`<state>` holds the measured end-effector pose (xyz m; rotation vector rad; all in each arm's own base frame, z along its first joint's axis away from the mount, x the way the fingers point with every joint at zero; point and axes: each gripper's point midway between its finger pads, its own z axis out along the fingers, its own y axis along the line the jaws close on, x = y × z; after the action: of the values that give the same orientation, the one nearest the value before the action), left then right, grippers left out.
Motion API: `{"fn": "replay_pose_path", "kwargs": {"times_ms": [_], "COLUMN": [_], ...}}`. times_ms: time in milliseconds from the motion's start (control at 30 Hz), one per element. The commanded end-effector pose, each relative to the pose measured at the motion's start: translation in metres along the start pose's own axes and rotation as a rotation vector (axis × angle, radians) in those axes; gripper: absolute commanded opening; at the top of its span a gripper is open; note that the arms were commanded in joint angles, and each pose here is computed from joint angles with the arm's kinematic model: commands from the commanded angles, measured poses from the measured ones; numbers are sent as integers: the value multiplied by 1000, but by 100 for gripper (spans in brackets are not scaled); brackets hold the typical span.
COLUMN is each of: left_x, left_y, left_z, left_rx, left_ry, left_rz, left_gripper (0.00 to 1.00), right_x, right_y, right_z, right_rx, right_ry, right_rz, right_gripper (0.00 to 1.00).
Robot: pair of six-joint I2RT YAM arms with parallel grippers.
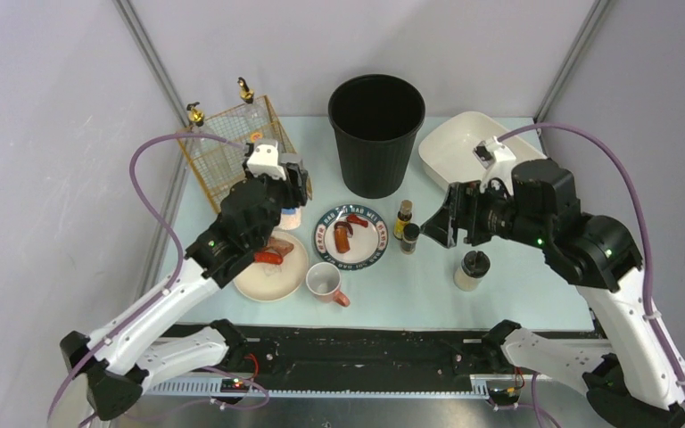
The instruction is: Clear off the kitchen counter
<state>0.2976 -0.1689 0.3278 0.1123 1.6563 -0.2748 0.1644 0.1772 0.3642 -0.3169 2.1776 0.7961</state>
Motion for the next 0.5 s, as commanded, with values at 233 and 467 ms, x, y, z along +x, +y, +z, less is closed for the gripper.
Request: {"fn": "replay_pose_path", "kwargs": {"times_ms": [233,467], "left_x": [-76,-77], "left_y": [72,104], "left_z": [29,43], "left_rx": [-278,-376], "left_ry": [-297,-339], "left_rz": [-28,36], "left_gripper": [0,0], "right_x": [14,22], "right_y": [-6,-6], "right_z": [-16,-23], "right_rx": [-24,-42], "right_ry": [-62,-74], "right_rz": [-45,-60], "right_gripper": [80,80]}}
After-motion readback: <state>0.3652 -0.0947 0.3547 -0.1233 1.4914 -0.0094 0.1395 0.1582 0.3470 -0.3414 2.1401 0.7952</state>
